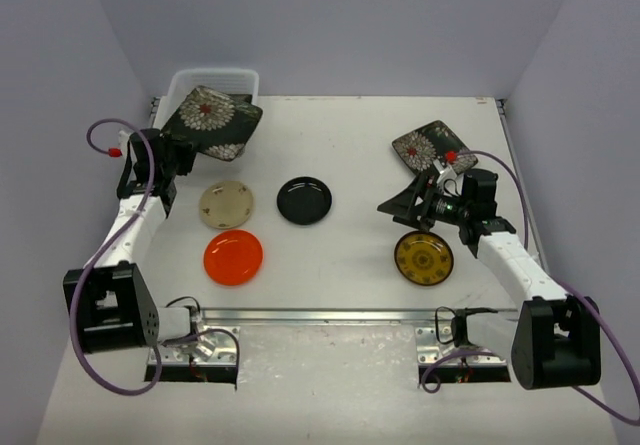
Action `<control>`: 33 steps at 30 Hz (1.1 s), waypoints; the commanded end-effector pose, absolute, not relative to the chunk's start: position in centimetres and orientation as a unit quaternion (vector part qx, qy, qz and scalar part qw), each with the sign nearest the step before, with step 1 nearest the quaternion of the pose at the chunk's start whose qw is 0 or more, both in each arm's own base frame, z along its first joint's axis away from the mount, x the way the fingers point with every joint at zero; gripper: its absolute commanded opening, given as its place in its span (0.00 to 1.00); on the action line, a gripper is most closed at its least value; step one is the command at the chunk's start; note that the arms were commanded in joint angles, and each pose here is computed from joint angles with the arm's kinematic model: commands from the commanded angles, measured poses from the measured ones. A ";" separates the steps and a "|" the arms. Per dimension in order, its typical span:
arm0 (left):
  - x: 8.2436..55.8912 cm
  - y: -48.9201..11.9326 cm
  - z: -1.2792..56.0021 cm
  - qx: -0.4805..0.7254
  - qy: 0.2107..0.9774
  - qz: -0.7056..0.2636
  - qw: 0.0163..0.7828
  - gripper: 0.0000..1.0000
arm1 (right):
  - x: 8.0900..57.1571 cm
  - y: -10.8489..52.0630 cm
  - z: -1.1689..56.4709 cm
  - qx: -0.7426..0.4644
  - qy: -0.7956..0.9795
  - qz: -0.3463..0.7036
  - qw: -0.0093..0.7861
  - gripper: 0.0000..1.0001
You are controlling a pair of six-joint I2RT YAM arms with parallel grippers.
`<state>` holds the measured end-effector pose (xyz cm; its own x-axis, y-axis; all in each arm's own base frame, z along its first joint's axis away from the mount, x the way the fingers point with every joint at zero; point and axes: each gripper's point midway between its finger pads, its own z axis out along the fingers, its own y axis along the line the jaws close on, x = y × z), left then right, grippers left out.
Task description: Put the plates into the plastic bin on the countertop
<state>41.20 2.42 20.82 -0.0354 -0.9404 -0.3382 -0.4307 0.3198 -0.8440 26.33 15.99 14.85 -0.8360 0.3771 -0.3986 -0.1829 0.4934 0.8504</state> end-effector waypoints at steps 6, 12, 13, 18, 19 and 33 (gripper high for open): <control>54.7 9.4 27.3 -0.594 0.494 -0.289 0.565 0.00 | 25.9 16.1 15.8 0.034 0.808 0.510 0.294 0.99; 58.8 10.1 24.7 -0.605 0.502 -0.286 0.547 0.00 | 26.0 16.1 15.1 0.038 0.811 0.507 0.290 0.99; 59.4 10.0 24.0 -0.606 0.508 -0.285 0.541 0.00 | 26.0 16.1 14.9 0.038 0.811 0.507 0.288 0.99; 61.6 8.9 21.4 -0.597 0.536 -0.306 0.513 0.00 | 25.9 16.0 14.4 0.038 0.814 0.504 0.286 0.99; 61.9 8.7 20.8 -0.597 0.540 -0.309 0.506 0.00 | 26.0 16.0 14.3 0.039 0.815 0.503 0.286 0.99; 59.4 7.8 19.3 -0.620 0.556 -0.289 0.472 1.00 | 26.2 15.9 14.5 0.050 0.815 0.499 0.290 0.99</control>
